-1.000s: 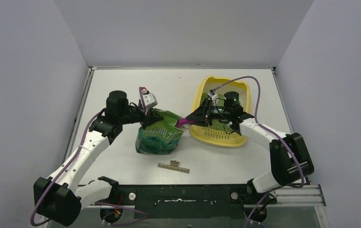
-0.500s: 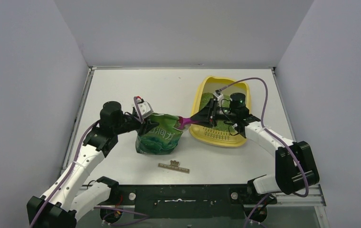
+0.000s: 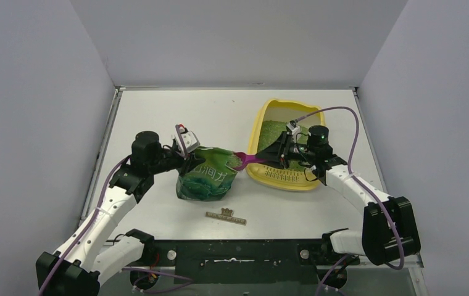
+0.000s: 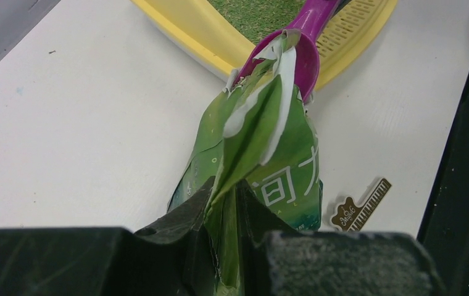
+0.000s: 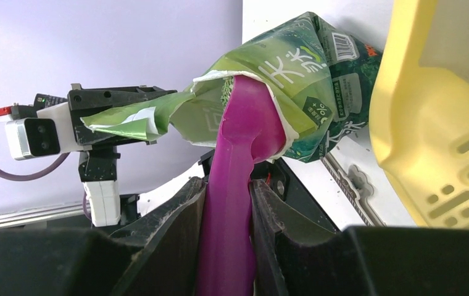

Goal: Fill the litter box with clean litter
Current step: 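Scoop the cat litter from the cat litter bag.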

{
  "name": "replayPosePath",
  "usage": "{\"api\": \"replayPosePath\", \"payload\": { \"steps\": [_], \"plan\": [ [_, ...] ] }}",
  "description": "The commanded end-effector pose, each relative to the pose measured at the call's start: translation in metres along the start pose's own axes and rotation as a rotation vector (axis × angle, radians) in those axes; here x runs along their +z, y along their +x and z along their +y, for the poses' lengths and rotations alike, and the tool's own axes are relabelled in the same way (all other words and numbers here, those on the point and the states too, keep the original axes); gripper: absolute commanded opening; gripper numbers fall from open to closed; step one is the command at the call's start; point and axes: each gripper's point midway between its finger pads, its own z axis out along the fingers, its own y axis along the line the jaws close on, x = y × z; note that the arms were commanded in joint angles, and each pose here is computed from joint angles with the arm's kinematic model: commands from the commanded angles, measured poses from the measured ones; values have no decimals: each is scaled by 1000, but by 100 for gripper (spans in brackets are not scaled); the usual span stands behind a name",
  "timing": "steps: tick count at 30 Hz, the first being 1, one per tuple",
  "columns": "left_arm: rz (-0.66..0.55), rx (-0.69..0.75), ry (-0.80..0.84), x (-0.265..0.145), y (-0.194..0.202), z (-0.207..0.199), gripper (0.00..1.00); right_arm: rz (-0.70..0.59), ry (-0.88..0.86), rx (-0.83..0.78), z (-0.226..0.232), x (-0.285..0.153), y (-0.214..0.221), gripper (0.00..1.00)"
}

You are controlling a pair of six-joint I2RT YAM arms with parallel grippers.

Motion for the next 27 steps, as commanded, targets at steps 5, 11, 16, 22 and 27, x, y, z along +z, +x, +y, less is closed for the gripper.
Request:
{"api": "replayPosePath", "payload": {
  "steps": [5,11,16,22,27],
  "plan": [
    [-38,20,23,2,-22,0,5,48,-33,-59,19,22,9,0],
    [-20,17,24,0,-18,-1,0,-4,18,-63,3,-10,-6,0],
    [-24,18,28,3,-19,0,0,4,-71,-34,24,2,-1,0],
    [-14,16,34,4,-19,1,0,3,-71,-44,23,2,3,0],
    [-15,17,35,3,-19,0,0,-23,-219,-9,39,-8,-6,0]
  ]
}}
